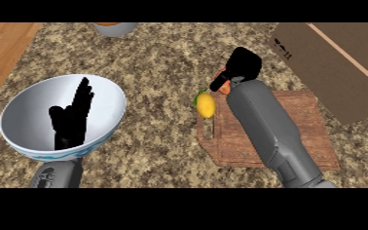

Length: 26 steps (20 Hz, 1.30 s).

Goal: Pick the squash from the cutting board and place it in the cardboard box

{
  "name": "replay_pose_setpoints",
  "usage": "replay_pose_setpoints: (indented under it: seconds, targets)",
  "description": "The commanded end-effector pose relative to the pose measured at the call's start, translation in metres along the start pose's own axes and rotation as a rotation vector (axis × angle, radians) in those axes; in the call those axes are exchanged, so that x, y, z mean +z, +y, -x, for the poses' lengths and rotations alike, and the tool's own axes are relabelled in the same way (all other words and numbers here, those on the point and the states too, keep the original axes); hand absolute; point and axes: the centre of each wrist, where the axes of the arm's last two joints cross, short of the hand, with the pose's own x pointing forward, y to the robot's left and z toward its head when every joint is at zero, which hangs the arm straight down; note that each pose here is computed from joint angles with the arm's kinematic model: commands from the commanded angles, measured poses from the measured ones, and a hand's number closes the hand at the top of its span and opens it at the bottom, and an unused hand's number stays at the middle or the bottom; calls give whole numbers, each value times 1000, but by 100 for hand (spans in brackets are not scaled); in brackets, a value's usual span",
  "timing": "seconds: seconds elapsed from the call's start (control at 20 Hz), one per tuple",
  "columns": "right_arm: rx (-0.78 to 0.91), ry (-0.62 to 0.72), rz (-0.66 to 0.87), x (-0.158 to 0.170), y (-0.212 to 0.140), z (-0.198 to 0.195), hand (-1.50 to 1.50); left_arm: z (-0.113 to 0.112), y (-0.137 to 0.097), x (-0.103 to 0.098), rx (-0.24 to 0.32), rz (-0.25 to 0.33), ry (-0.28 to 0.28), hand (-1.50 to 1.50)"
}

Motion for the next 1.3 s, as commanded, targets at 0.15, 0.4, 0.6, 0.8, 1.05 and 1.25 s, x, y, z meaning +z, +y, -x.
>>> replay_pose_setpoints:
  seconds: [0.15,0.4,0.6,0.8,1.05,1.25]
  targets:
    - [-30,-70,173,25,-59,-34,150,0,10,-5,0,-30,50,0]
    - [-136,-74,332,67,-119,-53,150,0,9,8,16,-28,58,0]
    - [-122,-40,409,77,-145,-43,150,15,38,13,2,-37,72,0]
    - [-93,27,457,62,-175,-23,150,3,8,12,1,-38,42,0]
    - [-103,44,545,31,-193,24,150,13,4,18,-9,-36,53,0]
    - [-146,50,559,-2,-208,66,150,2,8,15,-3,-29,36,0]
